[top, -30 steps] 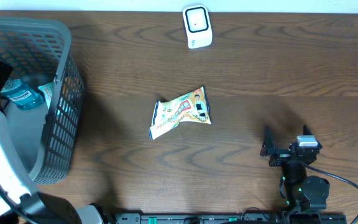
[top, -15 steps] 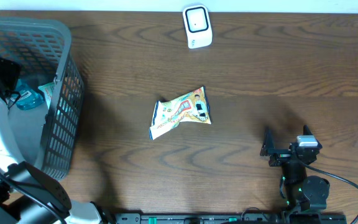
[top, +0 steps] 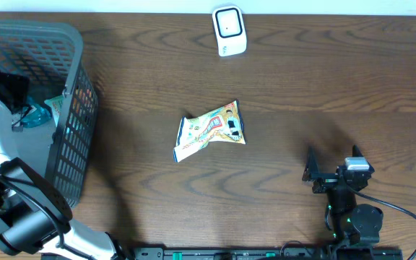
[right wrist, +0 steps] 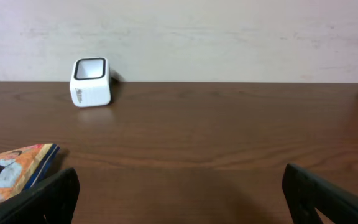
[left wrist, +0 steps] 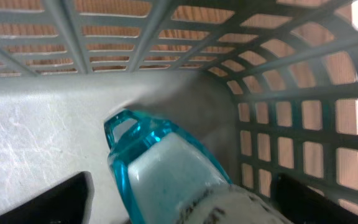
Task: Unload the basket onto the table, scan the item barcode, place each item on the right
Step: 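Reach into the basket and grasp the blue mouthwash bottle, then carry the mouthwash bottle out and place it right of the bag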
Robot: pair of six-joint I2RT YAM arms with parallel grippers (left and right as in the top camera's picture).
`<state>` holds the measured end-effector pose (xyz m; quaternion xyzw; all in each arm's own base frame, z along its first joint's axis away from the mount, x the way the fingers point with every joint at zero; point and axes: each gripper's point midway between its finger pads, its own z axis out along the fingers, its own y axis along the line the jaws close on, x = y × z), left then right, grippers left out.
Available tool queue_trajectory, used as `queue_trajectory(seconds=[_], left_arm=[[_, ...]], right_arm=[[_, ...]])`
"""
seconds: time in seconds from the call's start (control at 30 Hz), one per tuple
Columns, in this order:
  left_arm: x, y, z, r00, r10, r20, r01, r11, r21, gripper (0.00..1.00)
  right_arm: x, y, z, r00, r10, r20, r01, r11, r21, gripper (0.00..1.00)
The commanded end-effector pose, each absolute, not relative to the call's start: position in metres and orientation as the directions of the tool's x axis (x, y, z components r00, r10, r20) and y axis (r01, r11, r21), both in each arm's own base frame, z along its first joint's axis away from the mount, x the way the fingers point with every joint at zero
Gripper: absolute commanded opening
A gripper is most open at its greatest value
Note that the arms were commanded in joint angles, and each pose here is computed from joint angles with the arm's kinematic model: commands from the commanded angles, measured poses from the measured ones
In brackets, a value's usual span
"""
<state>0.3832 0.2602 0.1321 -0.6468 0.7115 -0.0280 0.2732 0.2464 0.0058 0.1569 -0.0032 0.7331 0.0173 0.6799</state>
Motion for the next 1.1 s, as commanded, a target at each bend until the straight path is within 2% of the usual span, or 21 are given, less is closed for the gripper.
queue_trajectory(seconds=[0.0,0.1,0.27,0.4,0.47,0.57,0.8,1.07], left_arm=[[0.388,0.260,0.133,-0.012,-0.937,-0.348,-0.902,0.160,-0.401,0.58],[0.388,0.260,0.134,-0.012,-0.937,-0.349,-0.901,0.161,-0.402,0.39],[0.386,0.259,0.133,-0.015,-0.939,-0.344,-0.905,0.159,-0.395,0.22],[0.382,0.256,0.138,-0.020,-0.939,-0.343,-0.906,0.162,-0.391,0.19],[0.380,0.255,0.148,-0.023,-0.934,-0.357,-0.900,0.175,-0.399,0.14],[0.378,0.253,0.168,-0.015,-0.924,-0.383,-0.884,0.191,-0.426,0.14],[0.362,0.243,0.246,0.021,-0.873,-0.487,-0.814,0.267,-0.515,0.14],[0.320,0.208,0.349,0.115,-0.812,-0.572,-0.677,0.358,-0.643,0.14]], right_arm=[[0.246,0.004,0.157,-0.076,0.036,-0.996,-0.016,0.999,0.038,0.99],[0.246,0.004,0.157,-0.076,0.036,-0.996,-0.016,0.999,0.038,0.99],[0.246,0.004,0.157,-0.076,0.036,-0.996,-0.016,0.999,0.038,0.99],[0.246,0.004,0.157,-0.076,0.036,-0.996,-0.016,0.999,0.038,0.99],[0.246,0.004,0.157,-0.076,0.036,-0.996,-0.016,0.999,0.038,0.99],[0.246,0.004,0.157,-0.076,0.036,-0.996,-0.016,0.999,0.038,0.99],[0.246,0.004,0.157,-0.076,0.036,-0.996,-0.016,0.999,0.038,0.99],[0.246,0.004,0.157,-0.076,0.036,-0.996,-0.016,0.999,0.038,0.99]])
